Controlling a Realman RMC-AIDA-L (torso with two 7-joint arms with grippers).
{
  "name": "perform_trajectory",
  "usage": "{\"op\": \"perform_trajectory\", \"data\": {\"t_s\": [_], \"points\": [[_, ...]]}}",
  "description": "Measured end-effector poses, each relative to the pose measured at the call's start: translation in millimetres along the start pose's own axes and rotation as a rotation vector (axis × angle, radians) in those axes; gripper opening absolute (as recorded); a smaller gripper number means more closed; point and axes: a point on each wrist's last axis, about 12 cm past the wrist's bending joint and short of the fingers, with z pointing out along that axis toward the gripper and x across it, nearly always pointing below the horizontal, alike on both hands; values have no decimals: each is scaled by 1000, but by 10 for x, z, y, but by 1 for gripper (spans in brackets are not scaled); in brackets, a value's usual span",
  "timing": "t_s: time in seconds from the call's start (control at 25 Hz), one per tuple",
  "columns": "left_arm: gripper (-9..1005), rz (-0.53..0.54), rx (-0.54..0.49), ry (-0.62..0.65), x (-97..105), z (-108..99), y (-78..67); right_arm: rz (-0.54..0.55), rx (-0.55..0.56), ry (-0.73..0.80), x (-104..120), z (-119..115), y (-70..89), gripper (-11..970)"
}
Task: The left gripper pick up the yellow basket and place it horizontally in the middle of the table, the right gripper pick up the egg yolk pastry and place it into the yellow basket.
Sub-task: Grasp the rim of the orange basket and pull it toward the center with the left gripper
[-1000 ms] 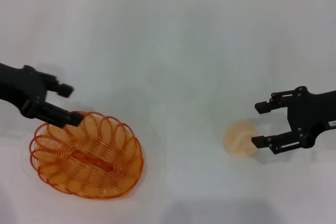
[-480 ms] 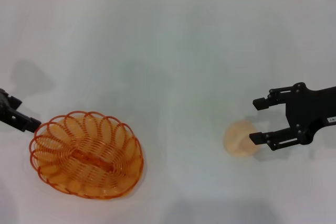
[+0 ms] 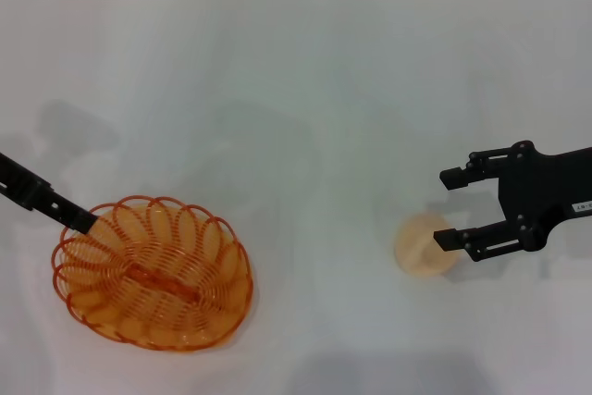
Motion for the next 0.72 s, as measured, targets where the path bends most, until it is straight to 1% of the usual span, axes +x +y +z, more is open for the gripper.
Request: {"op": "perform_trajectory", "data": {"t_s": [0.12, 0.28, 0.44, 0.72], "points": [[859, -15, -4, 40, -25, 65, -33, -1, 0, 0, -1, 4, 1, 771], [850, -43, -16, 82, -35, 139, -21, -1, -1, 1, -1, 5, 1, 771], [841, -60, -23, 86, -36, 217, 13, 5, -2, 1, 11, 10, 1, 771], [824, -52, -1, 93, -58, 335, -16, 9, 0, 1, 23, 7, 3, 770]]}}
